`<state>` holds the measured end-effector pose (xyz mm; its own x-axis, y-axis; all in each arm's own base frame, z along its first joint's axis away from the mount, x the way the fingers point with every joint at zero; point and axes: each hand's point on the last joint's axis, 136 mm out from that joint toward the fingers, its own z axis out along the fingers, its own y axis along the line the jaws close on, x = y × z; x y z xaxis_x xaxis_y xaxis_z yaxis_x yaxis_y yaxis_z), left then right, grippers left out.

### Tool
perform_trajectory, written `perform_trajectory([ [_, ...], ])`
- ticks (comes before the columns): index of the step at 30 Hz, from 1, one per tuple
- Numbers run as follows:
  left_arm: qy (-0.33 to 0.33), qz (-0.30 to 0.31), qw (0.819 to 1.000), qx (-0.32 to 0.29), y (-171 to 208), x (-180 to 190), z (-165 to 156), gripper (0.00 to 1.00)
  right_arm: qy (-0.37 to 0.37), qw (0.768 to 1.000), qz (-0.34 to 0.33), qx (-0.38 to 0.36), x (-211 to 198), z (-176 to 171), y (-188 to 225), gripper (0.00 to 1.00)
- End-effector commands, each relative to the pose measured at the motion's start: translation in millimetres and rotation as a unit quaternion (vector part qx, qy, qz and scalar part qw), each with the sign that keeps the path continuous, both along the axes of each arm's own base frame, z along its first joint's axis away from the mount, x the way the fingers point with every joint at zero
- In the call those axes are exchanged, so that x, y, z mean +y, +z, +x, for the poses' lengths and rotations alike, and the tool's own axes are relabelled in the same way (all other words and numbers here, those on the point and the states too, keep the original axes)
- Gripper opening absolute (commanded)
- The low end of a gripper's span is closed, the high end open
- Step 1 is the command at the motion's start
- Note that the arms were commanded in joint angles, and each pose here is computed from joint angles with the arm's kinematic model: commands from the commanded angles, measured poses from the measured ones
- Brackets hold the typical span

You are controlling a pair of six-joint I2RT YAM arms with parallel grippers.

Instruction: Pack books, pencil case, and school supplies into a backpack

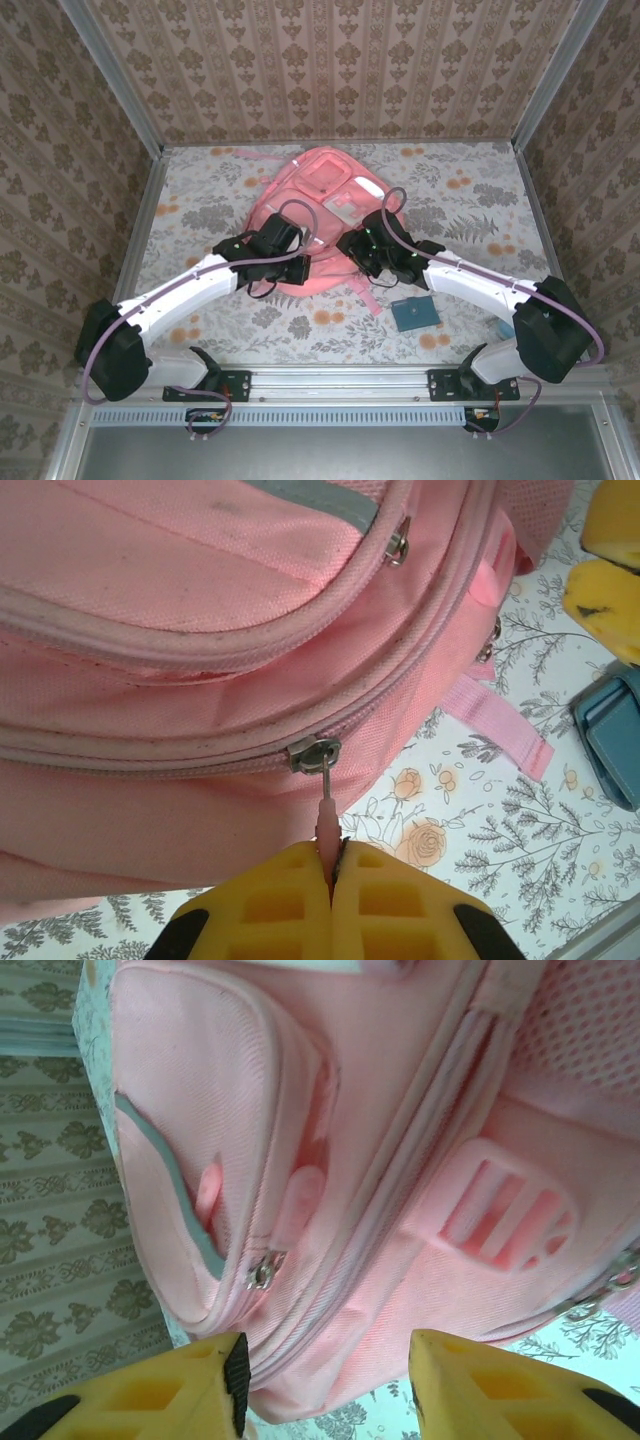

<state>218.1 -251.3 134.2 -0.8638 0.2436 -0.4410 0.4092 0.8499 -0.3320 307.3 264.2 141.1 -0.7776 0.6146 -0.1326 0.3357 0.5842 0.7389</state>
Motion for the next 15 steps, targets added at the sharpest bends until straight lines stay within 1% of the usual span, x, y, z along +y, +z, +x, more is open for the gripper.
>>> perform_trajectory([
  [1, -0.037, -0.036, 0.998, -0.028, 15.4, -17.9, -1.5, 0.00, 0.000, 1.000, 0.010, 0.004, 10.7, 3.7, 12.2, 0.42],
  [4, -0.044, -0.037, 0.998, -0.029, 14.5, -22.8, -3.9, 0.00, 0.015, 1.000, 0.024, 0.013, 27.6, 5.6, 10.3, 0.34],
  [7, -0.046, -0.034, 0.998, -0.028, 11.7, -24.2, -5.6, 0.00, 0.018, 0.999, 0.027, 0.021, 36.8, 7.8, 7.0, 0.32],
  [9, -0.046, -0.030, 0.998, -0.026, 9.2, -23.7, -6.5, 0.00, 0.015, 0.999, 0.020, 0.032, 37.9, 7.8, 3.0, 0.32],
  [12, -0.051, -0.030, 0.998, -0.028, 7.7, -25.2, -8.5, 0.00, 0.005, 0.998, 0.012, 0.057, 36.3, 6.2, -5.7, 0.36],
  [15, -0.059, -0.028, 0.997, -0.031, 1.9, -26.1, -10.1, 0.00, -0.008, 0.996, 0.013, 0.090, 37.1, 2.8, -18.0, 0.37],
])
